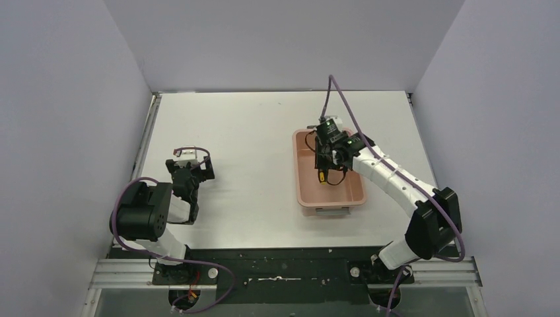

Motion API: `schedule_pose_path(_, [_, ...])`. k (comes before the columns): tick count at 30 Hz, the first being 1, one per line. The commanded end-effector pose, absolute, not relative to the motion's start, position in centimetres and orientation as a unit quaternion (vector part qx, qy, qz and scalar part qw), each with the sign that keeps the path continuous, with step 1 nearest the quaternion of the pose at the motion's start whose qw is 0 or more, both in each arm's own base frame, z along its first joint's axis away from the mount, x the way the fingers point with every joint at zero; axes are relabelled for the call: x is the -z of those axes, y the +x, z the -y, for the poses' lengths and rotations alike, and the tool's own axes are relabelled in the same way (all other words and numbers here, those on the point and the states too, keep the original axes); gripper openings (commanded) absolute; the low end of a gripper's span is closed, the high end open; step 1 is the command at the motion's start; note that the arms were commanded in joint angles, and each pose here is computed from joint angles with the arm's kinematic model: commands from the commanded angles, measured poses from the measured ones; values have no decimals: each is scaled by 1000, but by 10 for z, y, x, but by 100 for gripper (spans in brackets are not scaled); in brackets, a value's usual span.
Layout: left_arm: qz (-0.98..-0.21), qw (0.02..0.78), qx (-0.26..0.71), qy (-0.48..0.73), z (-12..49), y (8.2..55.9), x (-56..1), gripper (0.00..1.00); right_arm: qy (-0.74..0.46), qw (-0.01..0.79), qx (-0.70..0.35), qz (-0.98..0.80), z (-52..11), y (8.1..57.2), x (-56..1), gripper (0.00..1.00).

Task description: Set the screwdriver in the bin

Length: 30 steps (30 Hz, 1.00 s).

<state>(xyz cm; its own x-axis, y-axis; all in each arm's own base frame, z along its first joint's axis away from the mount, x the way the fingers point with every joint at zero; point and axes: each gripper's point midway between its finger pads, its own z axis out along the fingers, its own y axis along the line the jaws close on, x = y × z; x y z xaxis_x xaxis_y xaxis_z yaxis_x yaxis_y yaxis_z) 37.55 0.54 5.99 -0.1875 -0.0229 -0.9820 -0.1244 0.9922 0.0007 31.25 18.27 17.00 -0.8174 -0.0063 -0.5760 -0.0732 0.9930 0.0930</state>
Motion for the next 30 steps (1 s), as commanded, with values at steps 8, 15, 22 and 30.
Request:
schedule_pose_path(8, [-755, 653, -36, -44, -3, 381, -73, 97, 13, 275, -40, -960, -174, 304, -67, 0])
schedule_pose_path(15, [-756, 652, -36, -43, -3, 380, -73, 97, 14, 245, -13, -969, -166, 299, -30, 9])
schedule_pose_path(22, [-755, 653, -36, -43, -3, 381, -73, 97, 19, 247, -11, -969, -166, 301, -44, 44])
schedule_pose_path(30, [-756, 653, -36, -44, -4, 380, -73, 97, 13, 304, -29, -952, -172, 315, -114, 68])
